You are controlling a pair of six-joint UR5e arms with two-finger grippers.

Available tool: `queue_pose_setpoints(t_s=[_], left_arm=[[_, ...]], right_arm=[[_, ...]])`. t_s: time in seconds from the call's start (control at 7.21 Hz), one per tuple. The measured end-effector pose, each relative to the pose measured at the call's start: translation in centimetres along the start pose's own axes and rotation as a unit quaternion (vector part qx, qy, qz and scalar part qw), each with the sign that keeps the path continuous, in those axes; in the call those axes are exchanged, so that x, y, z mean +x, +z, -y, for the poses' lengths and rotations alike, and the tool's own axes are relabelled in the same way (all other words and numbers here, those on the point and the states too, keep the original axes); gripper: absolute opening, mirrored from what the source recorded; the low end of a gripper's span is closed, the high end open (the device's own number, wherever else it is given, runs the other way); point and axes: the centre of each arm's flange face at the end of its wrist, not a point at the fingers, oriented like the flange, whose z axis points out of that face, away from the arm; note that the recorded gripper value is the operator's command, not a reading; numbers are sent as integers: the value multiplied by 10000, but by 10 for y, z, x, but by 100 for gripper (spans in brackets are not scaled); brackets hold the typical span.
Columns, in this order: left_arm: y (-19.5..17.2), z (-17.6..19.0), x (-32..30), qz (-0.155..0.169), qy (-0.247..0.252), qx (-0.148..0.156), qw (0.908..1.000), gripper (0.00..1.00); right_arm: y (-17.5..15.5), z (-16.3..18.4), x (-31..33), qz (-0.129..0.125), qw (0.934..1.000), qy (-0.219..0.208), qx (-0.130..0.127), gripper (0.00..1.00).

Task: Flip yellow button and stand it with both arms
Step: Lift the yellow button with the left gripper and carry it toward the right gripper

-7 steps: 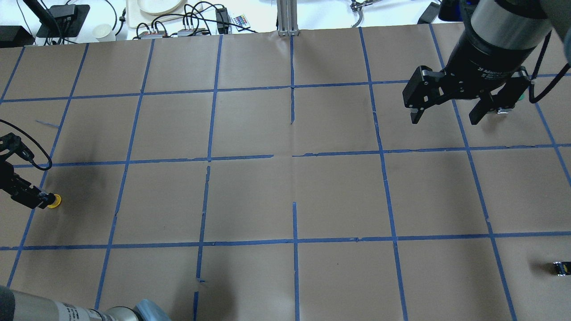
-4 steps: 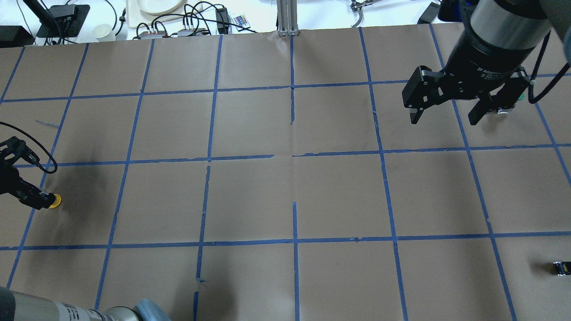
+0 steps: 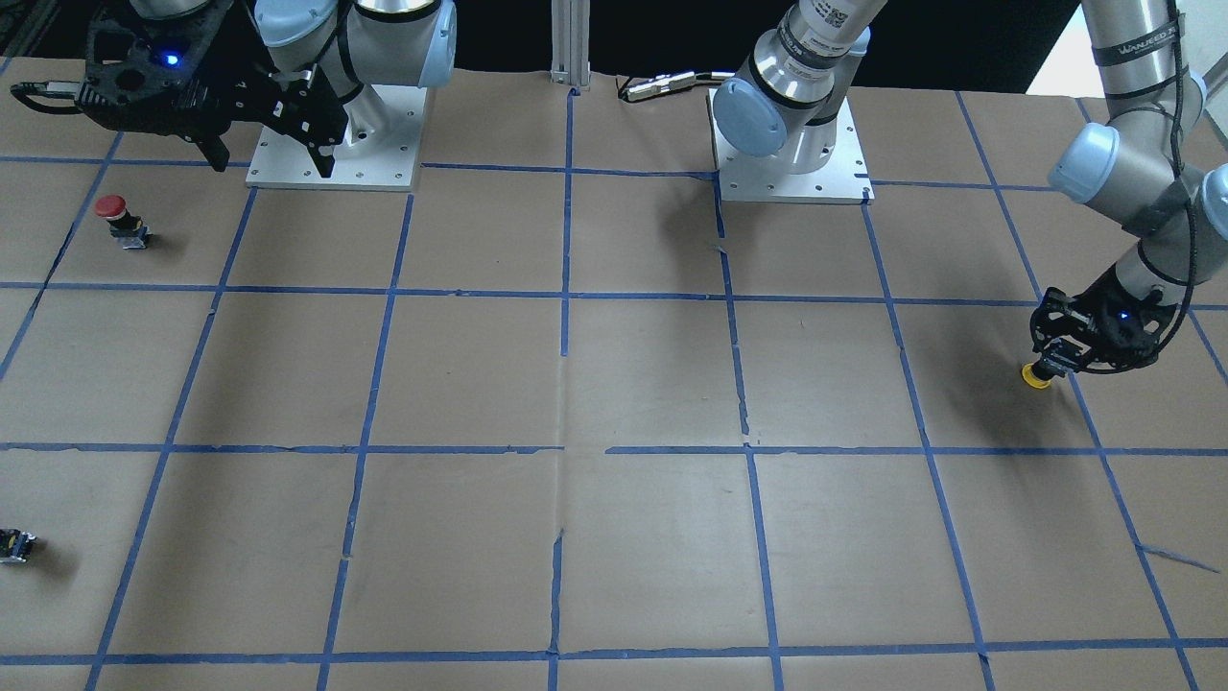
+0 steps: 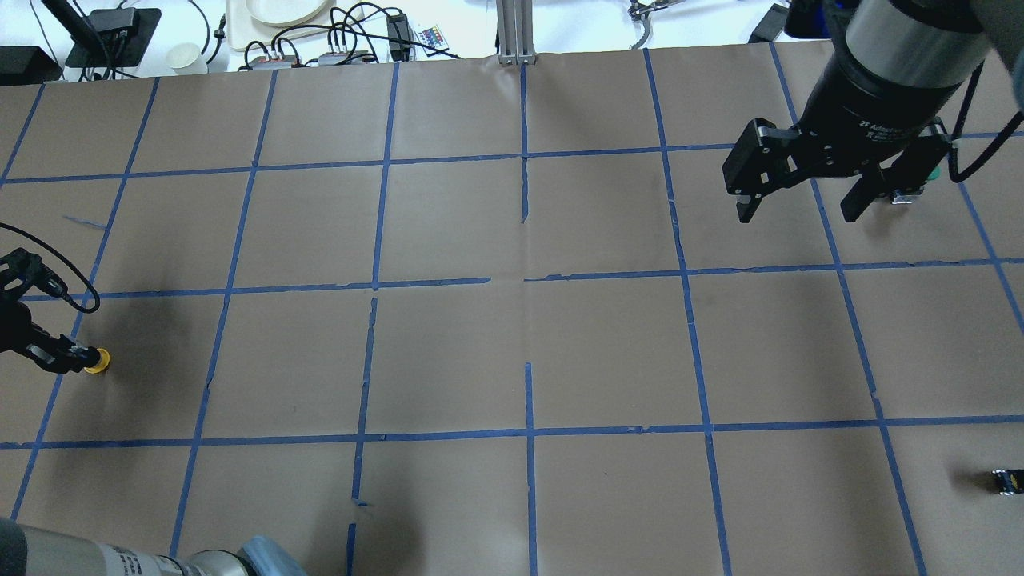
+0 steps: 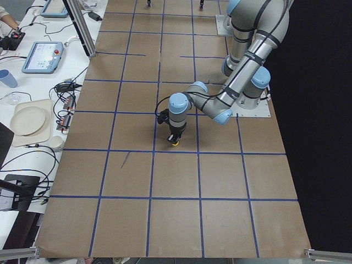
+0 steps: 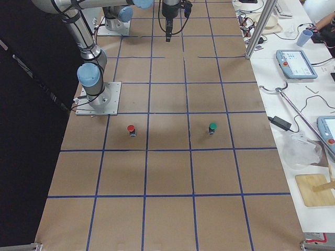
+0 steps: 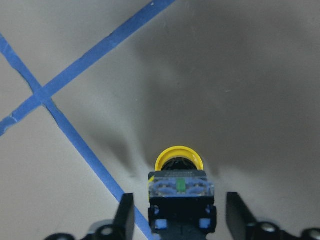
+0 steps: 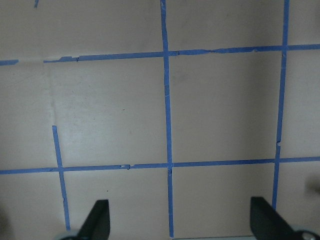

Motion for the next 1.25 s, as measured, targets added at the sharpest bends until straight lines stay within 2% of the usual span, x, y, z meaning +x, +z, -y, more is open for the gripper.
queue_pose_setpoints(t_s=[0.28, 0.42, 0.55, 0.69, 0.83, 0.97, 1.11, 1.25], left_arm=[[-34, 10, 7, 18, -13, 269, 9996, 1], [-67, 26, 20, -73, -3, 515, 9986, 1], [-102, 49, 40, -275, 54, 722, 9970, 1], [-132, 77, 61, -625, 195, 924, 9936, 1], [-159, 108, 83, -1172, 338, 1141, 9860, 1], [-183, 133, 109, -1841, 428, 1278, 9736, 1], [-208, 157, 142, -2629, 449, 1394, 9536, 1], [-230, 180, 177, -3386, 354, 1565, 9272, 1]], right_arm=[[3, 2, 0, -2, 9999, -160, -37, 100], [4, 3, 1, -7, 9999, -156, -39, 100], [4, 5, 2, -10, 9999, -116, -22, 100], [5, 7, 4, -4, 10000, -58, -27, 100], [8, 11, 8, 40, 9999, 114, -66, 100], [11, 15, 15, 194, 9988, 418, -145, 100], [13, 17, 22, 538, 9943, 872, -312, 100], [14, 16, 27, 923, 9839, 1419, -577, 100]])
